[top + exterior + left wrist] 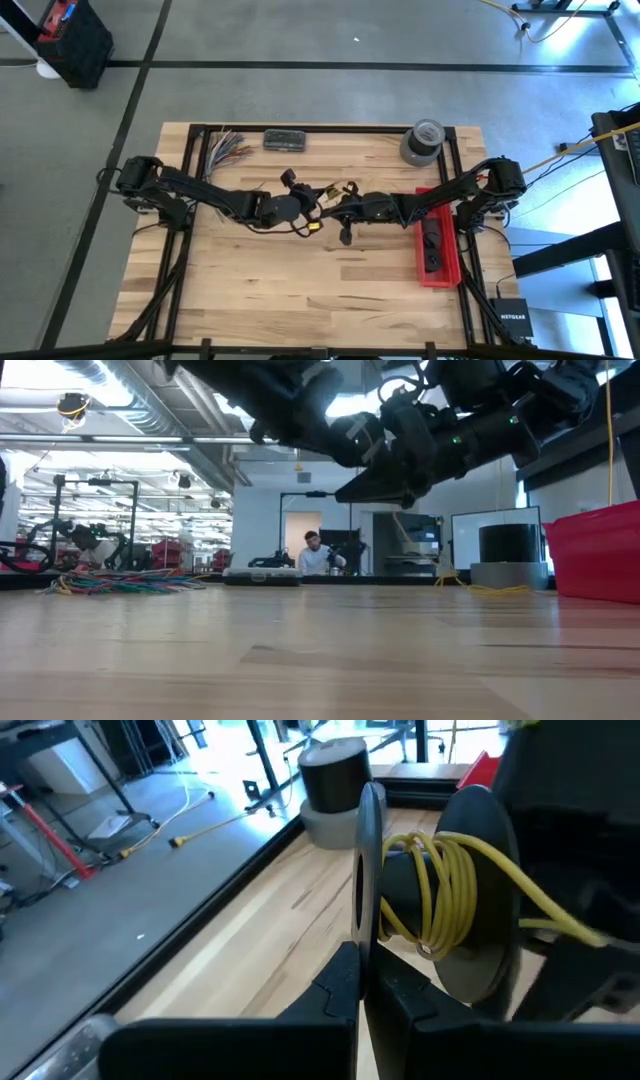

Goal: Coil cords
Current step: Coil the yellow wire onto the black spool

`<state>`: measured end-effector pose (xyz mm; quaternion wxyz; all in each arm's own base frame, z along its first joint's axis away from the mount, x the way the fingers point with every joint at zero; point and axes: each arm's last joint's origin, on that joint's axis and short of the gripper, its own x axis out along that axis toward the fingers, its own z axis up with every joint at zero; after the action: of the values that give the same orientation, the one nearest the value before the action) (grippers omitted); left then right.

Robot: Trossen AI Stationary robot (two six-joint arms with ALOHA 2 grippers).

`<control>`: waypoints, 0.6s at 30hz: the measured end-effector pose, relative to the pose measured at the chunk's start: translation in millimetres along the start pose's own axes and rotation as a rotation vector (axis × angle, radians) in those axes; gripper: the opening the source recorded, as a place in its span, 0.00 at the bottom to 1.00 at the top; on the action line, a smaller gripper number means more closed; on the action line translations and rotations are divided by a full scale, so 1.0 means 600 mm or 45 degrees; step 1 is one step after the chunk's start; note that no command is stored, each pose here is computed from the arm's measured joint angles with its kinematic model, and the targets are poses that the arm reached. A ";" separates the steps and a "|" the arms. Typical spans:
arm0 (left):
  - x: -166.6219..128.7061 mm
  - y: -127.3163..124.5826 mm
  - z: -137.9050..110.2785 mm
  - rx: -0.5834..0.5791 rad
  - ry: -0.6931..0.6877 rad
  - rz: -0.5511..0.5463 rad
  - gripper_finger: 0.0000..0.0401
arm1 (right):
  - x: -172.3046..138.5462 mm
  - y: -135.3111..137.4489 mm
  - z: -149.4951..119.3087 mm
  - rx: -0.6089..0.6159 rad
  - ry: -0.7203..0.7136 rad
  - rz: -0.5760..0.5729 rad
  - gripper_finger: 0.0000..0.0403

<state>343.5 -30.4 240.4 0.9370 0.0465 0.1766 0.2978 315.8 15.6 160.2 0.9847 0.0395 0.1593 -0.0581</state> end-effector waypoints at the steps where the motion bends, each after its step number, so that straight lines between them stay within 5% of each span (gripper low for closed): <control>1: -0.002 0.001 -0.001 0.014 0.011 -0.001 0.00 | 0.000 0.003 0.000 -0.006 0.000 0.030 0.01; 9: -0.001 0.006 -0.010 0.060 0.071 0.047 0.00 | -0.014 0.024 0.005 -0.014 0.134 0.524 0.11; 18: -0.002 0.006 -0.014 0.079 0.094 0.049 0.00 | -0.099 0.017 0.056 -0.061 0.300 0.527 0.32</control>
<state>337.7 -28.0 233.5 0.9220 0.0680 0.2193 0.3116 271.3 28.5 211.4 0.9509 0.0544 0.2631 0.1540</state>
